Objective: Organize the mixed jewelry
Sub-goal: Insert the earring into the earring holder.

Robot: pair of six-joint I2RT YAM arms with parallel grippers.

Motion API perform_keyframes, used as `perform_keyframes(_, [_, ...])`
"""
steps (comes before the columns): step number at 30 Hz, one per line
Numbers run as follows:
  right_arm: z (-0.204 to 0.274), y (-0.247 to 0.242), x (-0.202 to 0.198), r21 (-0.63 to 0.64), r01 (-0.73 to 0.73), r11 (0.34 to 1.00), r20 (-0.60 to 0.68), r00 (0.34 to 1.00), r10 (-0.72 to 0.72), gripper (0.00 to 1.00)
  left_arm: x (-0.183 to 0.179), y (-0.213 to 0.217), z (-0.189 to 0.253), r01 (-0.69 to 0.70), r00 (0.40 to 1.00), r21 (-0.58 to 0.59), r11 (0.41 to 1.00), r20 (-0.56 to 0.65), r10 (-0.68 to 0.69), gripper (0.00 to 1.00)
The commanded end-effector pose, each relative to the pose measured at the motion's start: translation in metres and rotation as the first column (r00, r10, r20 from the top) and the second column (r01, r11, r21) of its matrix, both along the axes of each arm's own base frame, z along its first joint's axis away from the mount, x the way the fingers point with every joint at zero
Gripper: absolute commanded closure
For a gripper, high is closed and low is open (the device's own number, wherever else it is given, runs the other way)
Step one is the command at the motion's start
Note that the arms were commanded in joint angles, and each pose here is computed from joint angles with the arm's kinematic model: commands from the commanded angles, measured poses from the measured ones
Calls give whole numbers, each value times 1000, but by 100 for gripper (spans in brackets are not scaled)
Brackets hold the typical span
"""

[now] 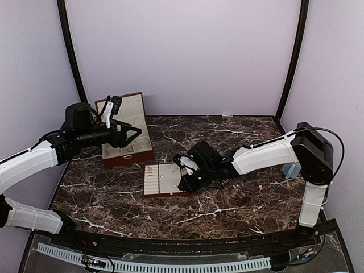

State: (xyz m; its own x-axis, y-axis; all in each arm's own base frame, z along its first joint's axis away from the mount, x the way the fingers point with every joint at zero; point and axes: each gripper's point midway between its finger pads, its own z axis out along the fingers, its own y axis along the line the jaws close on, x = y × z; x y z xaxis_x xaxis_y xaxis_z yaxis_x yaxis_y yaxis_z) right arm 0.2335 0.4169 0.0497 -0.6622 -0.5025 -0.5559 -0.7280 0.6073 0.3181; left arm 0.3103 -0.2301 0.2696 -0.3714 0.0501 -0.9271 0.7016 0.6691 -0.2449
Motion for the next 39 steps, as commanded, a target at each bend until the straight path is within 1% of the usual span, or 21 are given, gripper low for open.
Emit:
perform_keyframes(1, [-2, 5, 2, -12, -4, 1000, 23, 1000, 4, 92, -3, 3, 17, -1, 999, -12, 1000, 42, 1, 30])
perform_keyframes(12, [-4, 0, 7, -40, 23, 999, 51, 998, -21, 92, -3, 3, 18, -1, 999, -13, 1000, 45, 2, 30])
perform_keyframes(39, [6, 1, 14, -2, 55, 998, 93, 994, -54, 92, -3, 1, 15, 7, 999, -17, 1000, 36, -6, 30])
